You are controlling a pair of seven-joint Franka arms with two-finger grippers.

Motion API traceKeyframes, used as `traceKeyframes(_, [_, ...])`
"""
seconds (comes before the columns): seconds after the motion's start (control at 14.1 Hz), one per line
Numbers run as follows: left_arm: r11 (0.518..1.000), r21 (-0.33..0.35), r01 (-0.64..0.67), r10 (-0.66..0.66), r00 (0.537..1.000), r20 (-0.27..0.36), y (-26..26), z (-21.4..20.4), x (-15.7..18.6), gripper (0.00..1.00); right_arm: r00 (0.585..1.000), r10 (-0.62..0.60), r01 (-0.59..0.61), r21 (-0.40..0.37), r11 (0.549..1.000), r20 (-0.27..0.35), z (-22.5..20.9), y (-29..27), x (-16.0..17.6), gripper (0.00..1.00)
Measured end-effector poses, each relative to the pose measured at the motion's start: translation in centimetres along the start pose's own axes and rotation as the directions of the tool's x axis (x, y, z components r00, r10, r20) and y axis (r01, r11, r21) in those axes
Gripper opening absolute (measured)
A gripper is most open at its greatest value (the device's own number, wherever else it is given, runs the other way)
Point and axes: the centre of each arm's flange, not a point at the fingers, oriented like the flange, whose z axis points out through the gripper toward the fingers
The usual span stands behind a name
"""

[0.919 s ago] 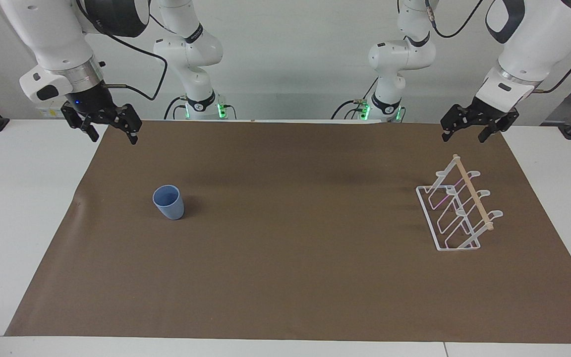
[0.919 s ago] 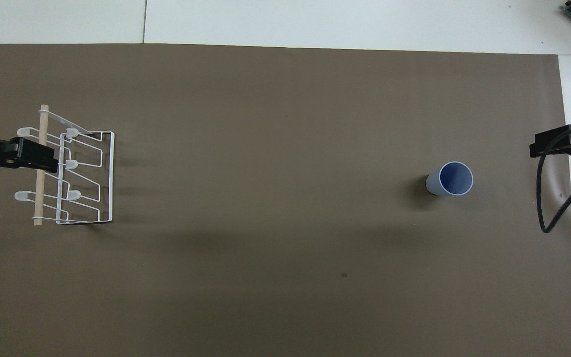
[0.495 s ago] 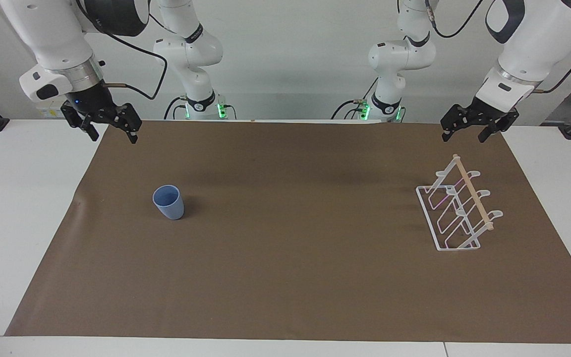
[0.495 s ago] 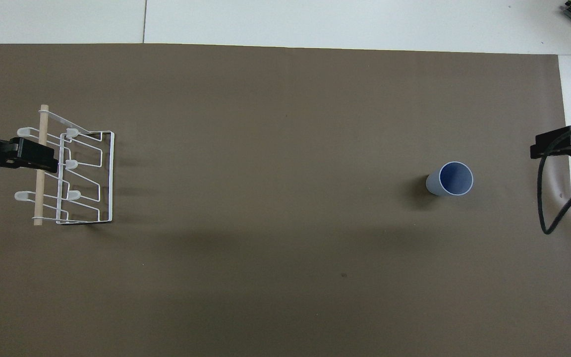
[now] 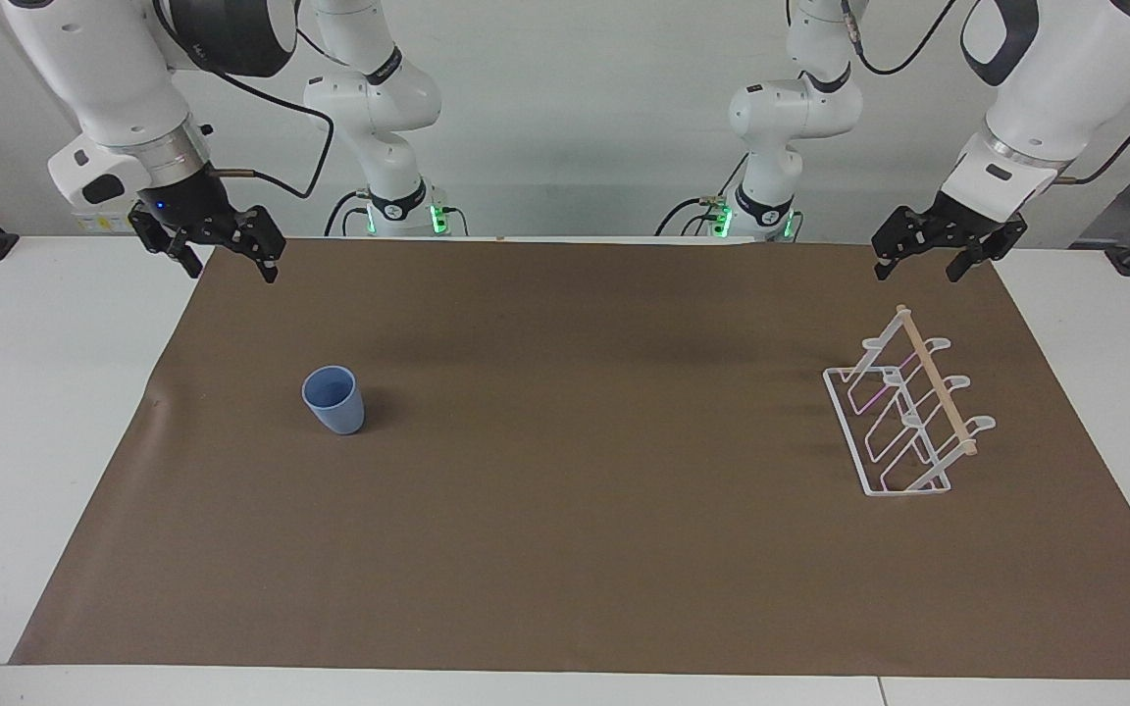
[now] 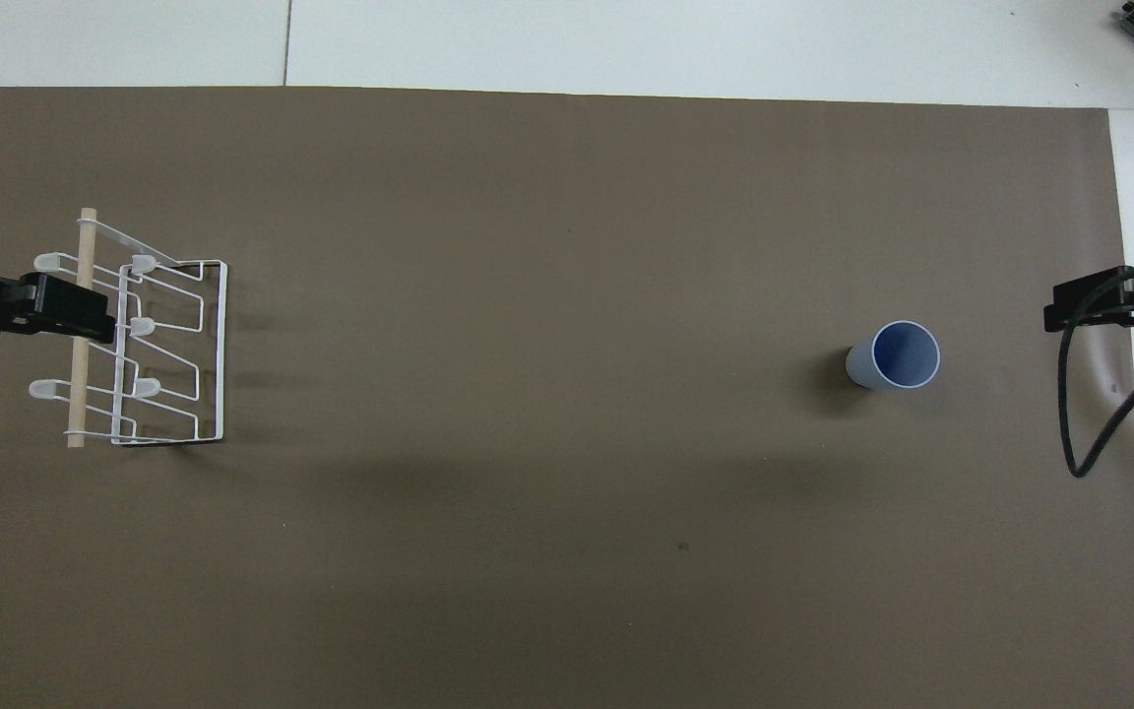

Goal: Hang cup on cup holder

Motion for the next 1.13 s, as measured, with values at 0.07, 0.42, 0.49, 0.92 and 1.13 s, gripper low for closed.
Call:
traceKeyframes(0.07, [1.0,0.0,0.0,0.0,1.0,0.0,0.0,0.0,0.0,1.0,1.0,0.0,0.0,0.003,1.0,-0.016,1.0,0.0,-0.1,1.0])
traceKeyframes(0.42, [1.0,0.0,0.0,0.0,1.0,0.0,0.0,0.0,0.0,1.0,0.995,-0.019,0.021,0.013,1.0,-0.103,6.0,-0.9,-0.9,1.0])
traceKeyframes(0.49, [1.0,0.0,0.0,0.0,1.0,0.0,0.0,0.0,0.0,1.0,0.993,-0.029,0.031,0.013,0.999,-0.113,6.5,-1.4,-0.8,1.0])
traceKeyframes(0.92, [1.0,0.0,0.0,0.0,1.0,0.0,0.0,0.0,0.0,1.0,0.991,-0.047,0.048,0.007,0.999,-0.128,12.7,-2.5,-0.2,1.0])
traceKeyframes(1.13, [1.0,0.0,0.0,0.0,1.0,0.0,0.0,0.0,0.0,1.0,0.99,-0.108,0.108,-0.011,0.994,-0.093,17.4,-1.9,0.9,1.0])
